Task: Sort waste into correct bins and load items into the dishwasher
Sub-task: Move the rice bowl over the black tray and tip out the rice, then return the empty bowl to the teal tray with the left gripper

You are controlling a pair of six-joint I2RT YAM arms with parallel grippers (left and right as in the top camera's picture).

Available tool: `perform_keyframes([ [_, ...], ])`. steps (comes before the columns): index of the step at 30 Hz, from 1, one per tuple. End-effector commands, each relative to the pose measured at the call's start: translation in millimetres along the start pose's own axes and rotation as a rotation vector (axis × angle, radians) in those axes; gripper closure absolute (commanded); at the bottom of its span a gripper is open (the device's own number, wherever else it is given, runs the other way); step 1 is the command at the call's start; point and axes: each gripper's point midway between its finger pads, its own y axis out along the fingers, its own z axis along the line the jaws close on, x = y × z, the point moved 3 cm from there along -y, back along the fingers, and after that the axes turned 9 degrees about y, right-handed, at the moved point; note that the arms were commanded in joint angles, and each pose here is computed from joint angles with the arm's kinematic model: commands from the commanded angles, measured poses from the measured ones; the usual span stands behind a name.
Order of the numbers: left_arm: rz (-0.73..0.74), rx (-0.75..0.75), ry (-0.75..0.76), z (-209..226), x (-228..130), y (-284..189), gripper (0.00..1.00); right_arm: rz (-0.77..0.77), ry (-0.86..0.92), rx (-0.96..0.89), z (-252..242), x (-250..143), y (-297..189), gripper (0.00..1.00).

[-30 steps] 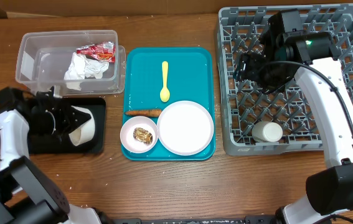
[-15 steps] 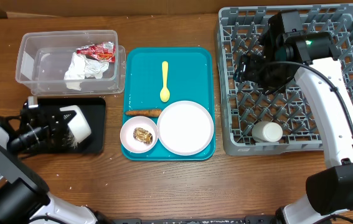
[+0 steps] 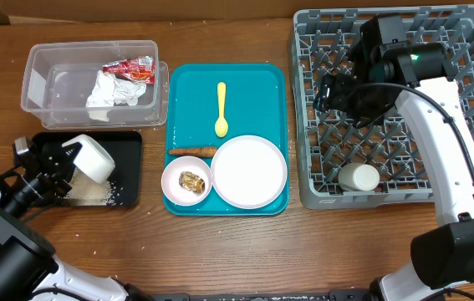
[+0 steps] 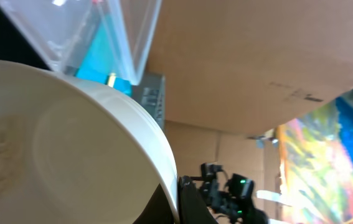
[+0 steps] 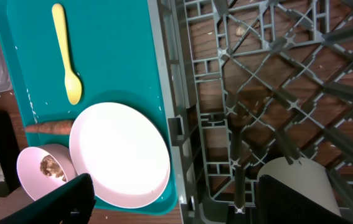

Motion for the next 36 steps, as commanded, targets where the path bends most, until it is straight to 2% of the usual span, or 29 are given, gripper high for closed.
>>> perform_keyframes([
  [1, -0.03, -0.075, -0.009, -7.8, 3.8, -0.6, 0.96, -0.051, -0.028, 0.02, 4.7, 1.3, -17.4, 0.15],
  [10, -0.027, -0.076, -0.08, -9.2, 0.7, -0.3, 0.96, -0.039, -0.029, 0.014, 3.3, -1.2, -17.3, 0.14],
  [16, -0.02, -0.075, -0.028, -11.7, 1.2, 2.1, 0.96, -0.04, -0.029, 0.014, 3.3, -1.0, -17.3, 0.14],
  [20, 0.025, -0.063, 0.097, -34.7, -4.0, 13.5, 0.96, -0.04, -0.029, 0.014, 3.3, -1.0, -17.3, 0.13],
  [25, 0.111, -0.041, 0.267, -83.5, -13.9, 32.5, 0.96, -0.04, -0.029, 0.014, 3.2, -1.1, -17.3, 0.13],
  [31, 0.277, -0.072, 0.624, -145.0, -42.2, 79.4, 0.96, -0.036, -0.026, 0.004, 1.6, -2.1, -17.2, 0.13],
  [32, 0.352, -0.056, 0.715, -152.6, -54.0, 100.1, 0.96, -0.038, -0.026, -0.002, 0.6, -2.0, -17.2, 0.13],
  [35, 0.477, 0.047, 0.795, -150.3, -72.7, 143.3, 0.96, -0.039, -0.025, -0.008, -0.3, -2.0, -17.2, 0.12],
  [36, 0.507, 0.134, 0.813, -143.2, -78.9, 164.2, 0.96, -0.039, -0.025, -0.008, -0.3, -2.0, -17.2, 0.12],
])
